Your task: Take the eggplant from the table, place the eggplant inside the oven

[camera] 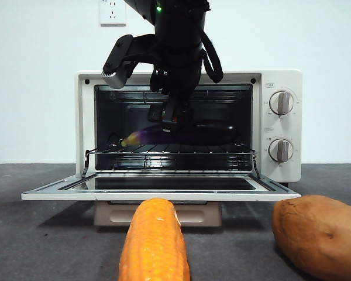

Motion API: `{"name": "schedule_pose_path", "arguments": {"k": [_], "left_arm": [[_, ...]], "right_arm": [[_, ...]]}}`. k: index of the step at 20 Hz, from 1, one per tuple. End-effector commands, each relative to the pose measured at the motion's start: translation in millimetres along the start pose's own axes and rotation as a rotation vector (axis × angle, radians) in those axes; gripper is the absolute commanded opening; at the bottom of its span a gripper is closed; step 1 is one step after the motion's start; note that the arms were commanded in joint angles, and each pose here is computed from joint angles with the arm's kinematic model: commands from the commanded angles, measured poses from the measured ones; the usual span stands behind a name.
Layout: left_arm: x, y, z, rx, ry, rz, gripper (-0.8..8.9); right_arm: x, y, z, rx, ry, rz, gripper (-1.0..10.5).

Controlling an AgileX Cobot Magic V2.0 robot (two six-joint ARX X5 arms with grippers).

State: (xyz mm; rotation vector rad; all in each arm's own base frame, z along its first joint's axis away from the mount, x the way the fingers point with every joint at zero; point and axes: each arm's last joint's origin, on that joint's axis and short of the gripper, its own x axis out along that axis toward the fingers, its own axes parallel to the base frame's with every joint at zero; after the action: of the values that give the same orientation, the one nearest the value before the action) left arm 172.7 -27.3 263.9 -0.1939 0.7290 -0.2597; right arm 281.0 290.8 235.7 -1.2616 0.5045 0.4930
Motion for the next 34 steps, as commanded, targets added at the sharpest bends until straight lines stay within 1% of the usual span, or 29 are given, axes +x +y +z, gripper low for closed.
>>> {"name": "schedule_pose_path", "arguments": {"k": [1, 6, 11, 15, 17, 20, 22, 23, 27, 29, 31, 34], "left_arm": [[-0.1, -0.7, 2.5, 0.016, -0.011, -0.009, 0.06], [-0.1, -1.4, 2.4, 0.016, -0.007, -0.034, 0.06], [0.1, -1.4, 2.5, 0.016, -0.007, -0.034, 0.06], [0.6, -1.3, 2.9, 0.017, -0.009, -0.034, 0.06], [3.6, -0.8, 3.9, 0.016, -0.008, -0.034, 0.06], [12.9, 0.9, 5.9, 0.012, 0.006, -0.032, 0.06], [22.6, 2.9, 6.4, 0.006, 0.032, -0.028, 0.06], [28.7, 4.2, 5.9, 0.001, 0.054, -0.027, 0.06], [58.6, 9.2, 1.0, -0.03, 0.174, -0.092, 0.06], [76.0, 12.9, -2.8, -0.048, 0.232, -0.111, 0.06], [90.5, 16.0, -7.3, -0.05, 0.281, -0.134, 0.06], [108.8, 20.7, -15.3, -0.073, 0.351, -0.148, 0.06]], "right_arm": [[1.2, 4.6, 5.6, 0.051, -0.007, 0.004, 3.2], [-2.9, 9.4, 9.9, 0.113, -0.018, 0.009, 3.2], [-3.4, 10.1, 10.2, 0.128, -0.017, 0.012, 3.2], [-5.4, 11.8, 12.0, 0.123, -0.023, 0.014, 3.2], [-13.2, 13.5, 16.0, 0.122, -0.043, 0.014, 3.2], [-32.3, 10.5, 18.5, 0.131, -0.071, 0.018, 3.2], [-49.6, 4.9, 16.8, 0.163, -0.091, 0.031, 3.2], [-59.9, 1.3, 14.6, 0.187, -0.105, 0.051, 3.2], [-110.3, -12.6, 1.9, 0.318, -0.184, 0.166, 3.2], [-137.9, -21.9, -8.4, 0.37, -0.232, 0.21, 2.9], [-160.4, -29.5, -17.7, 0.419, -0.267, 0.217, 2.5], [-191.2, -41.4, -34.5, 0.464, -0.321, 0.209, 1.8]]}}
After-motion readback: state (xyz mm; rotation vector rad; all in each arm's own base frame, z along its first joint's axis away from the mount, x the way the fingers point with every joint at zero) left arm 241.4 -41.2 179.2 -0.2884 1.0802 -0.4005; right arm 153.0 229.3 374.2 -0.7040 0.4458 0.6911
